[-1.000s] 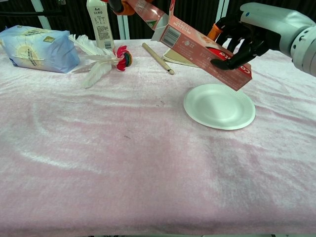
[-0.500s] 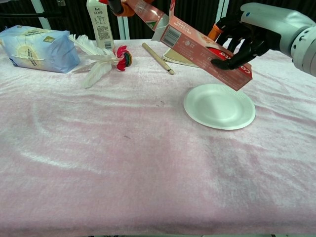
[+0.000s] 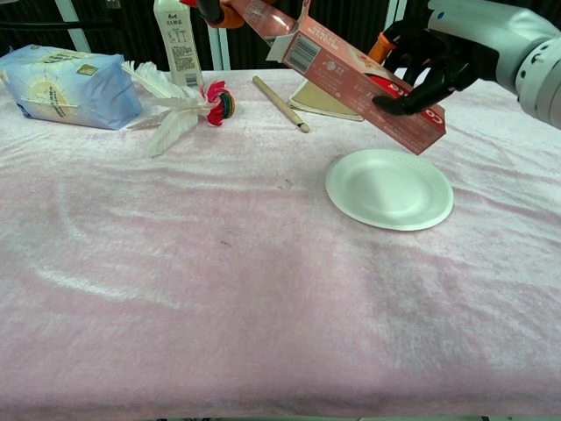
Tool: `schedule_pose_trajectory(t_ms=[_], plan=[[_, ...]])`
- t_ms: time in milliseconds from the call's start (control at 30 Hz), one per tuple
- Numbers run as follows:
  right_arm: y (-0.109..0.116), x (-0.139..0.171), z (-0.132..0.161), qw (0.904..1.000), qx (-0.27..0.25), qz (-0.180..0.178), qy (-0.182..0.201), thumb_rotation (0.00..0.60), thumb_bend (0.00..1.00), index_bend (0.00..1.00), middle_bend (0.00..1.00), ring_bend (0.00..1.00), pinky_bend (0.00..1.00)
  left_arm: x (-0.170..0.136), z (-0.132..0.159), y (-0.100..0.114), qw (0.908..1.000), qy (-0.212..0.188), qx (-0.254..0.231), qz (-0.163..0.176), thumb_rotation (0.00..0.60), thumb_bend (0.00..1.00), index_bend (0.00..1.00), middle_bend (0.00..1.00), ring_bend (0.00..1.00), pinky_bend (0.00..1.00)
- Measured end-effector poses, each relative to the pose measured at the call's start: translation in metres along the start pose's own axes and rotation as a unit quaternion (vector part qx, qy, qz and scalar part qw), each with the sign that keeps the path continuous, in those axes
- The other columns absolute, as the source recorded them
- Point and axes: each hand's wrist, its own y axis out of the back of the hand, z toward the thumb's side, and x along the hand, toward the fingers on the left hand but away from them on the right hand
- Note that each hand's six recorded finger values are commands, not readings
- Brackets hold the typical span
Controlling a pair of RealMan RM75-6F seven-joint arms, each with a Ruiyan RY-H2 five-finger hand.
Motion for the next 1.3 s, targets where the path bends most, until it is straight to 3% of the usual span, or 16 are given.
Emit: schedule_pose_trajectory(t_ms=[467,733,1033,1300], plan=[[0.006,-0.001,0.002,0.9996,-0.027,-0.01,-0.002,0.6,0.39,0.41,0.44,0.43,0.48,0.01,0.001,0.022,0.9991,-0.008,0.027,0.033,0.6,0.34,0.55,0.57,0.44,0.5],[0.013,-0.001,0.008,0.9969,-0.075,-0.024,-0.001,0.6,0.39,0.41,0.44,0.43,0.48,0.019,-0.001,0.042,0.9969,-0.012,0.05,0.059,0.6,0.31,0.46,0.45,0.32,0.4],[0.032,-0.001,0.012,0.9807,-0.179,-0.077,-0.005,0.6,0.39,0.41,0.44,0.43,0.48,0.032,-0.007,0.073,0.9941,0.006,0.057,0.092,0.6,0.11,0.25,0.23,0.14,0.23],[0.043,-0.001,-0.005,0.9672,-0.225,-0.115,-0.027,0.6,0.39,0.41,0.44,0.43,0.48,0.034,-0.005,0.097,0.9915,0.009,0.047,0.121,0.6,0.09,0.21,0.19,0.13,0.21]])
